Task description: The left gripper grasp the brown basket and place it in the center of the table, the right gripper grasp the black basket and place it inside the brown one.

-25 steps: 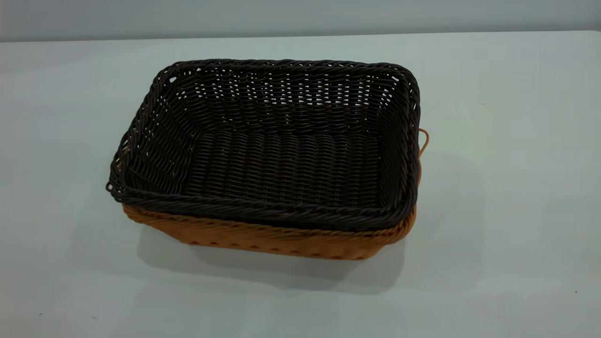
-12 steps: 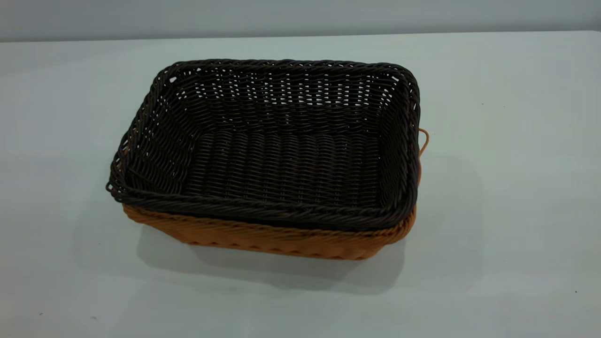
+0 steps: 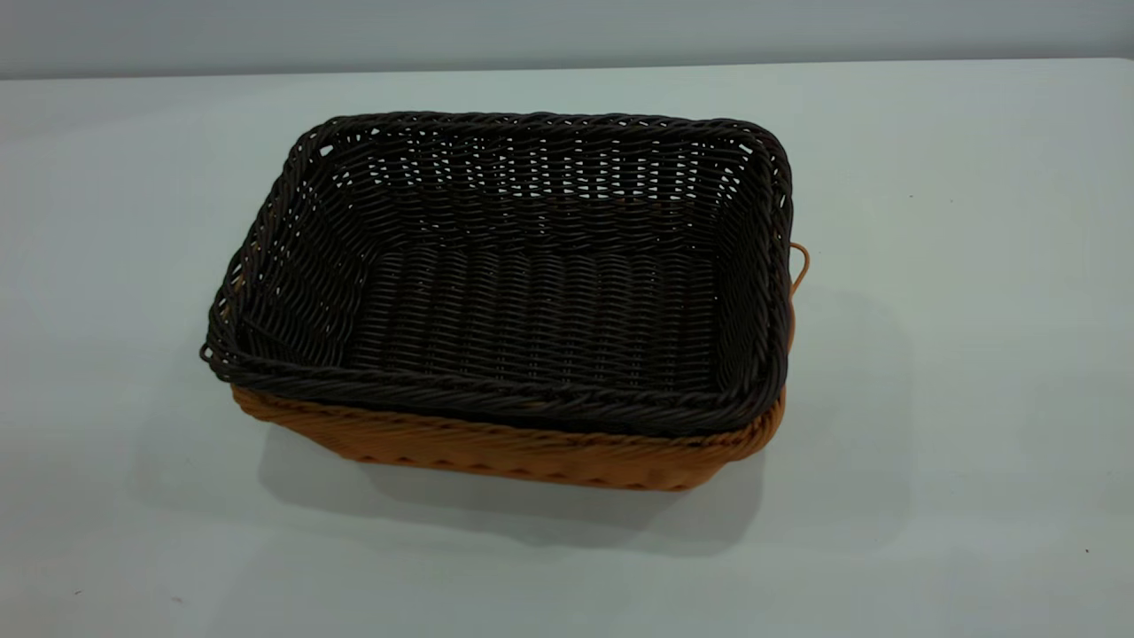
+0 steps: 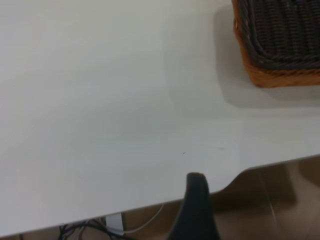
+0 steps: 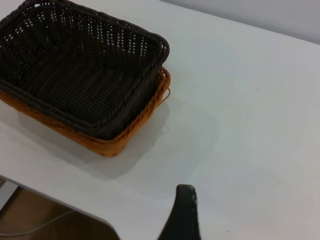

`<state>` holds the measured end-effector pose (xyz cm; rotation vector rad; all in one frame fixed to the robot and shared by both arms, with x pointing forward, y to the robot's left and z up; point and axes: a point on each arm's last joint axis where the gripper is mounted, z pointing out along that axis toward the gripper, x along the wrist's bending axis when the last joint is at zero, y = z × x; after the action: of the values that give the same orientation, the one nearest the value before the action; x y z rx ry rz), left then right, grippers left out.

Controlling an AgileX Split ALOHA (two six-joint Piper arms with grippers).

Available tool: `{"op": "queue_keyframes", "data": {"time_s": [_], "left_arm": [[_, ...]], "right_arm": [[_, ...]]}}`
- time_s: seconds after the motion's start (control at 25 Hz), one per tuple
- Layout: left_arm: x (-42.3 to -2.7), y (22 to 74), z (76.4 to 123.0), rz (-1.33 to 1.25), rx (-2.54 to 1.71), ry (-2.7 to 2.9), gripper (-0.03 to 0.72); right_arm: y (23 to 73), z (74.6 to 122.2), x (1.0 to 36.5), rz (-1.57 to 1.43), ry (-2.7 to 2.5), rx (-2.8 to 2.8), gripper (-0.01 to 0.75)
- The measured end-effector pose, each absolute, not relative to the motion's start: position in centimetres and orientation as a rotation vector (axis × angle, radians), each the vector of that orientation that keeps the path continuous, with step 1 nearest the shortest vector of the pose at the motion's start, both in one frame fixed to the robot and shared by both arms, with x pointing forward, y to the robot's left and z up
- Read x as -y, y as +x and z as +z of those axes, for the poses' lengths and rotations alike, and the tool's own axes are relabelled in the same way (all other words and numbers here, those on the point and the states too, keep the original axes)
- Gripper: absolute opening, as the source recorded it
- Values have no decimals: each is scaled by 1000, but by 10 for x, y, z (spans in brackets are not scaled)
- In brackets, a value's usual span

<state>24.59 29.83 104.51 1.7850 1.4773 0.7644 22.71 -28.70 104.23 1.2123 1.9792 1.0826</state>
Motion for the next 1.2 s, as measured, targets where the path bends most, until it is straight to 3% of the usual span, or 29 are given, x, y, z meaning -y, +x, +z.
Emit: {"op": "queue_keyframes", "data": {"time_s": [0.6,1.2], "left_arm": [[-298,246,1045,765,-1470,1769,562],[-300,230,1045,929,-1542,1612,562]], "right_arm": [[227,1042,287,1083,1214,-1979,594],[227,1042,287,1083,1214,-1979,594]]}}
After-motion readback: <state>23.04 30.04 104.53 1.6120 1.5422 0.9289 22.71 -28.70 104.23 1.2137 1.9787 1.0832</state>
